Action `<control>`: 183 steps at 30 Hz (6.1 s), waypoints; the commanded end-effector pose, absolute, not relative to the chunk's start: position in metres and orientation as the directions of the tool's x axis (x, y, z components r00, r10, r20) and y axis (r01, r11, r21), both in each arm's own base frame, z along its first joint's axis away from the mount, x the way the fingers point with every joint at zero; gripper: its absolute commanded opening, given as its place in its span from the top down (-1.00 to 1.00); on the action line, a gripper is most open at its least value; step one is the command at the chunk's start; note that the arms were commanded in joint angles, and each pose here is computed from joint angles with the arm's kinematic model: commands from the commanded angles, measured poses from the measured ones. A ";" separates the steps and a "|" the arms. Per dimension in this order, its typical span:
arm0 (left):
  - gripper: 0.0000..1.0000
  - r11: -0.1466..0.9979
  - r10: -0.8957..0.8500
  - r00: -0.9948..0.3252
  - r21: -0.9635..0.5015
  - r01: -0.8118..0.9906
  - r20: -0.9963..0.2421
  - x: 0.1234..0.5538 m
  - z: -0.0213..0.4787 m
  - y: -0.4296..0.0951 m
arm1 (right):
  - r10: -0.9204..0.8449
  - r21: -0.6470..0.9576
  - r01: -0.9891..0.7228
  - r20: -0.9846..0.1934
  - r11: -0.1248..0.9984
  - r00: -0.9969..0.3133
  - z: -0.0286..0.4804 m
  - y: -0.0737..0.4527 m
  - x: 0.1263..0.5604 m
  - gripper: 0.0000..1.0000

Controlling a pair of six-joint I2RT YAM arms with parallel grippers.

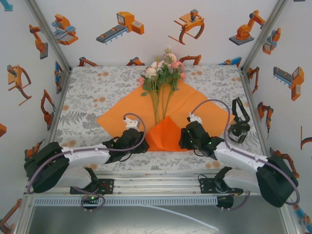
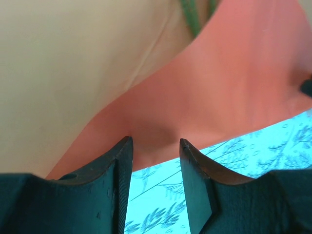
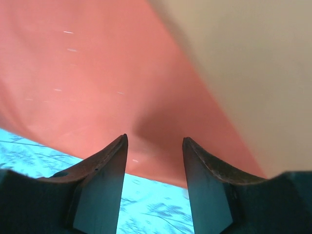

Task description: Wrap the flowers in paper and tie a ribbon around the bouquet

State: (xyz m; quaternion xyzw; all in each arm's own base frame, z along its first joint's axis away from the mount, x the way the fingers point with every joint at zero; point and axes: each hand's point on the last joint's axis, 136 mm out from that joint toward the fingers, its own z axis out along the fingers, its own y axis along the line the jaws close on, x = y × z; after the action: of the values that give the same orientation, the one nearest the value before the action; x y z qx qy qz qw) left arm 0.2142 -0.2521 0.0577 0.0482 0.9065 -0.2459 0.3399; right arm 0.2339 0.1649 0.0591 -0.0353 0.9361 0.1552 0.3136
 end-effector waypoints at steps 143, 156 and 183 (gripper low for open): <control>1.00 0.601 -0.507 -0.750 -0.798 0.045 -0.425 0.323 0.187 -0.255 | -0.349 0.112 -0.555 -0.673 0.824 -0.653 0.097 0.304 0.248 -0.19; 1.00 0.580 -0.491 -0.758 -0.811 0.084 -0.429 0.324 0.199 -0.268 | -0.244 0.253 -0.495 -0.634 0.831 -0.734 0.077 0.316 0.276 -0.05; 1.00 0.553 -0.439 -0.783 -0.819 0.152 -0.441 0.345 0.205 -0.307 | -0.055 0.448 -0.572 -0.753 0.687 -0.656 0.165 0.270 0.228 -0.31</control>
State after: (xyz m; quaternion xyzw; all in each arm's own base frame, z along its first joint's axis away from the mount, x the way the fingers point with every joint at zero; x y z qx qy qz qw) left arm 0.3401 -0.2880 0.1840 -0.1202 0.8380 -0.4366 0.3045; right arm 0.2510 0.2572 0.1504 -0.1570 0.8687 0.2771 0.3792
